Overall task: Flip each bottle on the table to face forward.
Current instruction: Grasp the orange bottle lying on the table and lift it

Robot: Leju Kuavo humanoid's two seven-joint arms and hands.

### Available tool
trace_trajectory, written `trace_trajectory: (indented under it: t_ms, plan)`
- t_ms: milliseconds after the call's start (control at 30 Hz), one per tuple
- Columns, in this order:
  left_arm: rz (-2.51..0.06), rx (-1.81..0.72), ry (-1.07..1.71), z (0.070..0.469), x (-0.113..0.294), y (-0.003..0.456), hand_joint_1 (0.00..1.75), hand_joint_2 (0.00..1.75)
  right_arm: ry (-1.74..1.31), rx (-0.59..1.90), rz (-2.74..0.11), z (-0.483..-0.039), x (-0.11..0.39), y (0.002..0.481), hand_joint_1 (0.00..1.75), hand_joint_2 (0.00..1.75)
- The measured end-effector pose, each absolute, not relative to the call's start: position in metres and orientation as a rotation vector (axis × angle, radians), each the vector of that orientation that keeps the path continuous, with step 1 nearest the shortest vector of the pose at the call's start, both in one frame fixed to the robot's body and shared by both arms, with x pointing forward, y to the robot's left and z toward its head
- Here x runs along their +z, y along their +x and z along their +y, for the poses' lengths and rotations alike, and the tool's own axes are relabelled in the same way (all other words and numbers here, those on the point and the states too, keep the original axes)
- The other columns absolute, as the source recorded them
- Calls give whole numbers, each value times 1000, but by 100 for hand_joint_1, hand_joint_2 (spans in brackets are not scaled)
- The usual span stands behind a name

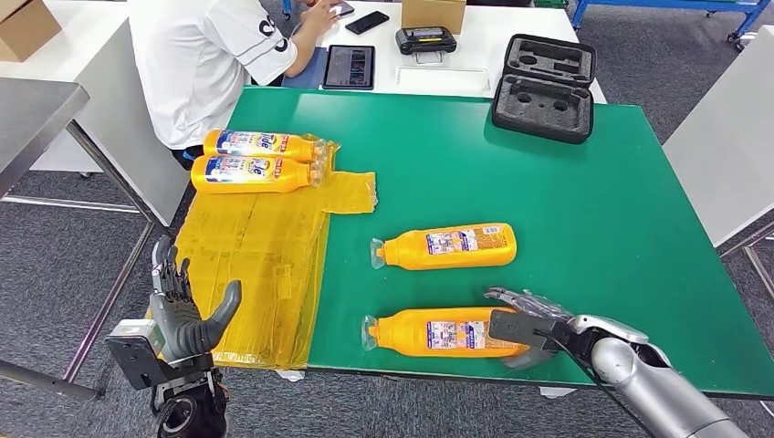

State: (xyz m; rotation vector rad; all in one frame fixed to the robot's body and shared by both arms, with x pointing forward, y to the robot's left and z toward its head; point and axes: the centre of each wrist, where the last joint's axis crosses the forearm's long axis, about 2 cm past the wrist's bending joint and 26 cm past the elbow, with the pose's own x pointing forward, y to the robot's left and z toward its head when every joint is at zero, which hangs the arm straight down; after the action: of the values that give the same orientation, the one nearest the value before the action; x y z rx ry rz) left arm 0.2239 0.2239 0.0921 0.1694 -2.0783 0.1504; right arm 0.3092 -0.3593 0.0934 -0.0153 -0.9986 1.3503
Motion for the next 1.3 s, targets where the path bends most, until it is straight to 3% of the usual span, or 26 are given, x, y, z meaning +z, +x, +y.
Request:
trace_trajectory:
  t_ms: [1300]
  plan:
    - [-2046, 134, 174, 225, 85, 213, 0, 175, -8, 1362, -1072, -351, 109, 327, 0, 175]
